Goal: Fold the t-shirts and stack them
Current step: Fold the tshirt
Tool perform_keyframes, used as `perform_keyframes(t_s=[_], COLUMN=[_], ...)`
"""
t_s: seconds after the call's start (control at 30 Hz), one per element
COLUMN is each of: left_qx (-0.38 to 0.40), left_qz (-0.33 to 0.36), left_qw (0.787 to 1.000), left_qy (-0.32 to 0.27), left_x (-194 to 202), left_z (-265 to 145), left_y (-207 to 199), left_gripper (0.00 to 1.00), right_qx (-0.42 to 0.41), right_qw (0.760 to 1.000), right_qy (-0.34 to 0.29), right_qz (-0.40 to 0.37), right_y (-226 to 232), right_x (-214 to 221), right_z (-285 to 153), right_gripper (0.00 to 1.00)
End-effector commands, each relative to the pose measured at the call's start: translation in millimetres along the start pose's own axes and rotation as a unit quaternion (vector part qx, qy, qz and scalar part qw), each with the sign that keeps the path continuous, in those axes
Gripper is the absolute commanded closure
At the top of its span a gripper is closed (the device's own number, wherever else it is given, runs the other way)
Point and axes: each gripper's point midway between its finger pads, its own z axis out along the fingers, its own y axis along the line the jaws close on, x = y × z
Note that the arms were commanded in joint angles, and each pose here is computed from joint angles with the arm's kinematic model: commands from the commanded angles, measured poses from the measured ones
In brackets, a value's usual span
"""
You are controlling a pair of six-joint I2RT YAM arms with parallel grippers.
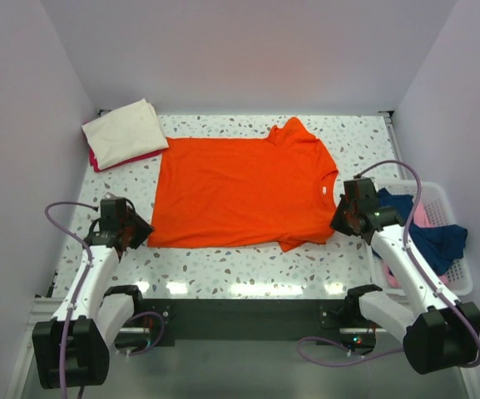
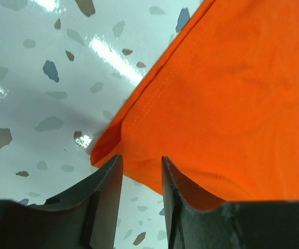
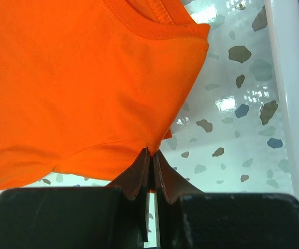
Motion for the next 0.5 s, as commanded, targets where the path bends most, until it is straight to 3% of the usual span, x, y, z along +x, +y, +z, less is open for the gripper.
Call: perform_keyframes(t_s=[0.0, 0.47], left_qx=[-0.030, -0.070], left_qz=[-0.009, -0.020], left_qw=[0.999, 0.997], left_qy=[0.005, -0.009], left_x=[15, 26], left_z=[4, -1], left_y=[11, 22], left_gripper=[0.60, 0.71], right_qx=[-0.011, -0.011], right_qw=[0.999, 0.999], right_qy=[-0.030, -0.022], right_qz=[-0.004, -0.021], right_y=[10, 9], right_x=[-22, -18], right_z=[-6, 4], right_gripper=[0.94, 0.93])
